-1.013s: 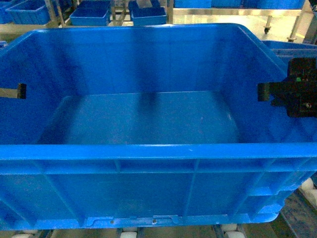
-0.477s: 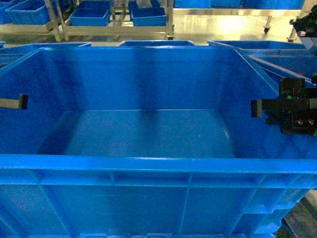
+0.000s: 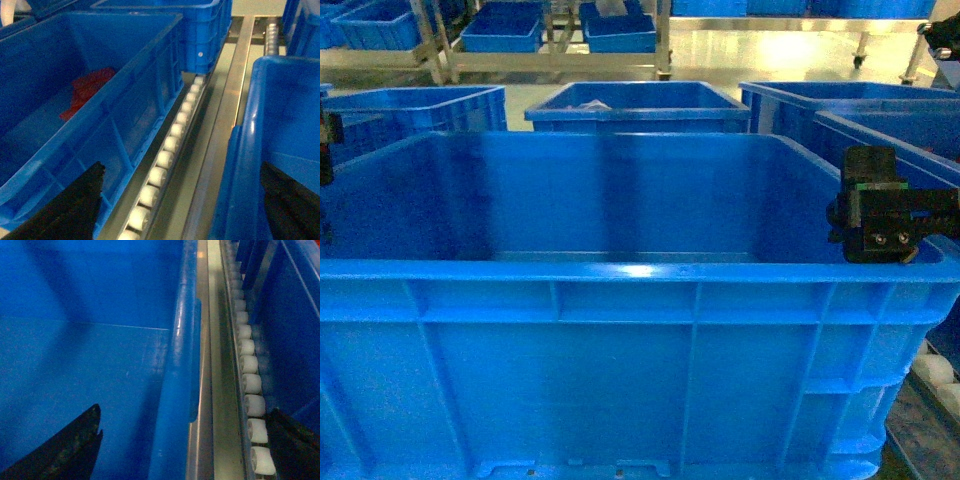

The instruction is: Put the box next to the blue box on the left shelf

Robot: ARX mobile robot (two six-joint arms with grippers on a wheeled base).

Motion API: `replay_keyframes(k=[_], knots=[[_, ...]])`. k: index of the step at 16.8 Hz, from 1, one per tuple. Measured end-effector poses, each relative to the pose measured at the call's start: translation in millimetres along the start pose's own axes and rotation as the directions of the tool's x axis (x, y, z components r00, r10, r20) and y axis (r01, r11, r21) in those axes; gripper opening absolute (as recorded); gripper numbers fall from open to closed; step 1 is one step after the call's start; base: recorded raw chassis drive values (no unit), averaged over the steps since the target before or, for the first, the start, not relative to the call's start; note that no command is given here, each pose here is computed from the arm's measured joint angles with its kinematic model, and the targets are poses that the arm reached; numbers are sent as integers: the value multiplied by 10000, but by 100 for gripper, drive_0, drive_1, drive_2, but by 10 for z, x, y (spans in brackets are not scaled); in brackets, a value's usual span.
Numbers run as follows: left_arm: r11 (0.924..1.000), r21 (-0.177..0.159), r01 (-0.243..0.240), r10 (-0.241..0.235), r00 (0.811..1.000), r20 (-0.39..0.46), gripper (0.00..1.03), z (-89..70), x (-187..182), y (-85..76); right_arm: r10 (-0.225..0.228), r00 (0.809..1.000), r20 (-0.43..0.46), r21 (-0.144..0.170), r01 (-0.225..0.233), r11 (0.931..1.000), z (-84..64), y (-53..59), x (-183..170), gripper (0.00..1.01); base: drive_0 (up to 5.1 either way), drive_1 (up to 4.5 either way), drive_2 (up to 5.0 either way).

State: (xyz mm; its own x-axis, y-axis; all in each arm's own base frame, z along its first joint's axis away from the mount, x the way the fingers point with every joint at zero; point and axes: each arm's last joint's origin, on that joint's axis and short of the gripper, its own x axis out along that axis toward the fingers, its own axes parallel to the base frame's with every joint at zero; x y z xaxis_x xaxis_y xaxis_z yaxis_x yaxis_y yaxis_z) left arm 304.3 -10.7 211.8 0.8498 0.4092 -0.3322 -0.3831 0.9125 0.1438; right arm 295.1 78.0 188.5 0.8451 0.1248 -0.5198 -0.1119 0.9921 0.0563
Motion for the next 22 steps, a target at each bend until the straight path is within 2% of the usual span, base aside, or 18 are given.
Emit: replay_keyframes(k=[1,2,6,7,8,9,10,11,12,13,14,15,16,18,19,20,21,22], knots=[[10000,-85,29,-29,9999,97,100,18,-15,-1,-52,9999,129,10,52,10000,13,-2,-13,100,0,0,0],[9999,-110,67,-66,9999,121,98,23,-22,-6,-80,9998,186,-18,80,10000,23,-3,-24,97,0,0,0],[9999,-122,38,-36,9999,115,98,23,-20,-1,-124,9994,318,-23,125,9999,39,-4,-31,98,0,0,0],[9996,-197,219,-212,9992,353,97,29,-18,-1,-305,9923,1198,-72,316,9995,41,-8,-17,95,0,0,0],[9828,-587,1751,-1623,9706,1780,87,-27,-16,58,-816,9570,2783,-55,865,9962,-61,-49,-35,84,0,0,0],[9554,-470,2917,-2707,9279,2563,76,-167,-88,169,-979,9315,3504,-30,1056,9944,-265,-135,-131,73,0,0,0],[9322,-335,3604,-3319,8881,3181,63,-277,-204,258,-1235,8981,4221,144,1296,9915,-393,-258,-277,60,0,0,0],[9167,-186,3992,-3656,8566,3640,51,-315,-348,295,-1293,8503,5101,360,1291,9910,-354,-326,-445,47,0,0,0],[9073,-92,4204,-3860,8413,3784,40,-355,-456,312,-1148,8289,5476,316,1166,9927,-354,-357,-585,35,0,0,0],[9067,-83,4217,-3903,8465,3621,25,-476,-545,351,-1097,8391,5328,224,1155,9930,-463,-396,-664,22,0,0,0],[9121,-137,4097,-3811,8596,3404,12,-586,-604,398,-1139,8603,4969,146,1230,9923,-600,-441,-707,9,0,0,0],[9117,-133,4107,-3820,8588,3415,1,-650,-687,435,-1180,8619,4932,138,1278,9917,-675,-474,-789,2,0,0,0],[9103,-104,4137,-3837,8532,3533,1,-678,-763,463,-1115,8274,5504,190,1211,9925,-702,-492,-863,2,0,0,0],[9114,-105,4115,-3822,8555,3494,1,-776,-878,517,-1115,8697,4808,99,1218,9925,-905,-529,-927,2,0,0,0],[9111,-103,4120,-3839,8576,3422,1,-834,-935,542,-1046,8591,5010,97,1152,9933,-910,-567,-1009,2,0,0,0],[9108,-96,4127,-3825,8524,3565,1,-857,-986,565,-1169,8460,5202,175,1263,9918,-894,-636,-1078,2,0,0,0],[9105,-94,4133,-3799,8455,3753,1,-918,-1014,578,-1279,8477,5148,234,1352,9905,-930,-648,-1123,2,0,0,0],[9110,-97,4123,-3869,8625,3264,1,-1021,-1031,586,-1175,8548,5055,173,1261,9919,-978,-636,-1157,2,0,0,0]])
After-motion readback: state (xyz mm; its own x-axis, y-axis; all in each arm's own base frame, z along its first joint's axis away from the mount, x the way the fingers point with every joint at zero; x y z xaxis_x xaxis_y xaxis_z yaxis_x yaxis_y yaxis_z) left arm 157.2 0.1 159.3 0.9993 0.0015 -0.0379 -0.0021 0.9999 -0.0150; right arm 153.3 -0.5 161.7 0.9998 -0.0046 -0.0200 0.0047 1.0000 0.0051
